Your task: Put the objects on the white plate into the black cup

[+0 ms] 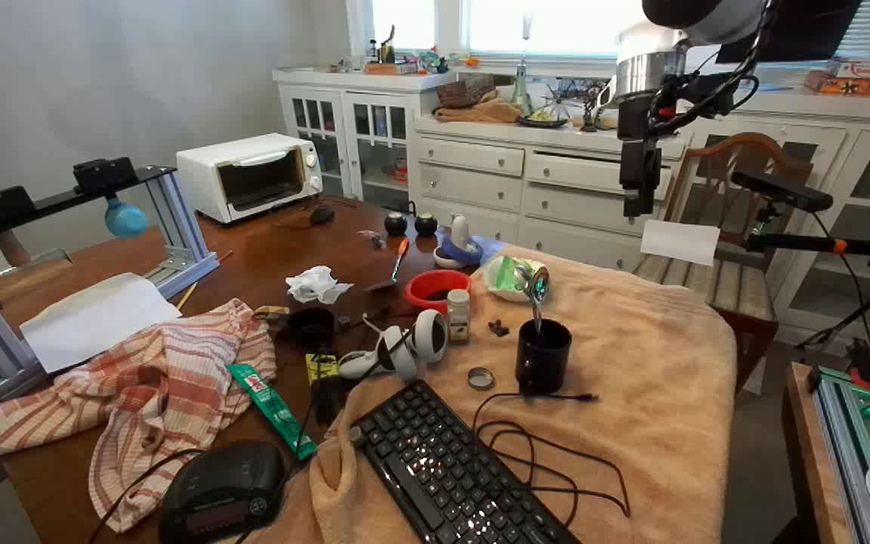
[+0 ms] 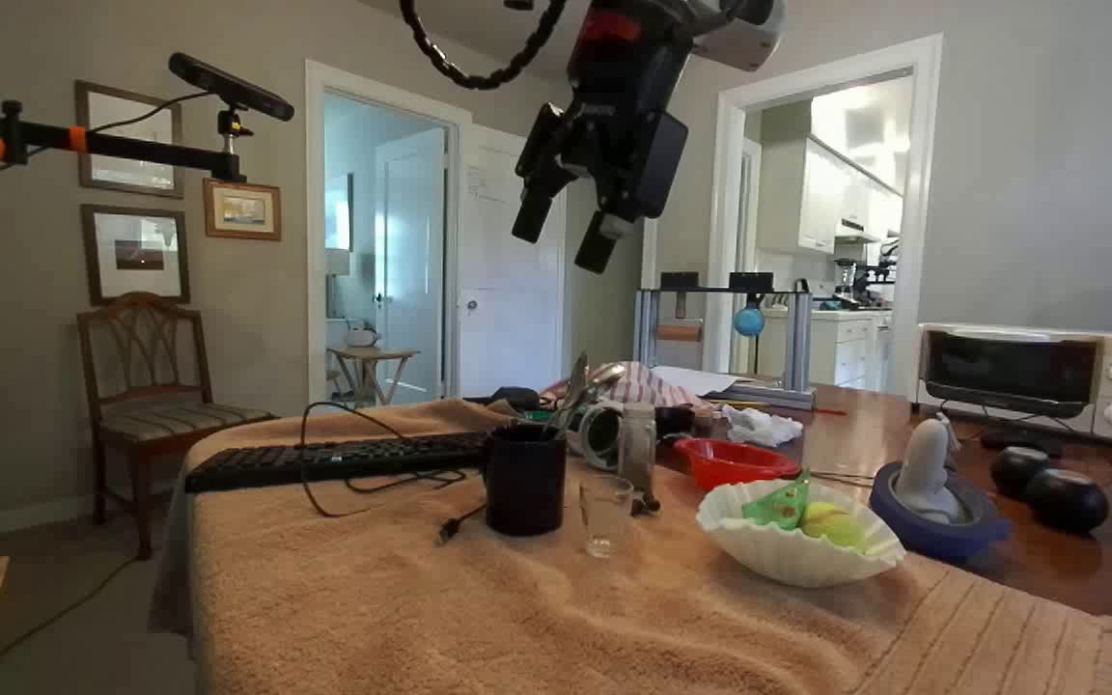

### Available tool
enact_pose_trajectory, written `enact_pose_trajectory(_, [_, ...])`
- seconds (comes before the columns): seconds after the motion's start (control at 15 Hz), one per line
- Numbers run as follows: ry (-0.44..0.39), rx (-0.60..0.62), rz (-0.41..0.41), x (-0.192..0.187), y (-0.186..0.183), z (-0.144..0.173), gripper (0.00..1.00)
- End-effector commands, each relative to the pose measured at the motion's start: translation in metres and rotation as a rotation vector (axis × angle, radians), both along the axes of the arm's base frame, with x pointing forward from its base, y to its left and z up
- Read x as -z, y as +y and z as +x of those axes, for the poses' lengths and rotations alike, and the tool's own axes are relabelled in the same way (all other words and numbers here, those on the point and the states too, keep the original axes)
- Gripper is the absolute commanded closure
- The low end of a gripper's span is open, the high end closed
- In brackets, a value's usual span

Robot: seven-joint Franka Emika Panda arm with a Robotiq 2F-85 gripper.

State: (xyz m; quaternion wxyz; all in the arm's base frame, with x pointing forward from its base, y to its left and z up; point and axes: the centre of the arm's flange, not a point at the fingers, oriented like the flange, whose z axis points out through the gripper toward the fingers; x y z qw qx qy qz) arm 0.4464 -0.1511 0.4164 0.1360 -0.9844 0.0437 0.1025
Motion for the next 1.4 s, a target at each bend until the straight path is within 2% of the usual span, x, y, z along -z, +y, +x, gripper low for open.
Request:
enact_pose_trajectory(0.0, [0.000, 0.000, 0.000, 0.000, 0.000, 0.000, 0.00])
enact_pose_trajectory(0.2, [-0.015, 0.035, -0.032, 0.004, -0.004, 0.006, 0.00])
enact_pose_trajectory(0.27, [-0.044, 0.027, -0.042, 0.007, -0.008, 0.011, 0.00])
enact_pose_trajectory(0.47, [-0.201, 0.002, -0.165, 0.020, -0.031, 0.034, 0.00])
enact_pose_trajectory(0.53, [-0.248, -0.008, -0.185, 0.022, -0.036, 0.041, 0.00])
enact_pose_trajectory(0.73, [-0.307, -0.030, -0.230, 0.041, -0.053, 0.058, 0.00])
enact_pose_trajectory(0.8, [-0.316, -0.018, -0.329, 0.049, -0.061, 0.063, 0.00])
enact_pose_trajectory(0.93, [-0.340, 0.012, -0.433, 0.062, -0.077, 0.071, 0.00])
enact_pose_trajectory(1.0, [-0.341, -0.014, -0.345, 0.043, -0.065, 0.059, 0.00])
enact_pose_trajectory(1.13, [-0.336, -0.009, -0.356, 0.053, -0.069, 0.061, 0.00])
enact_pose_trajectory(1.33, [-0.348, -0.014, -0.356, 0.046, -0.066, 0.062, 0.00])
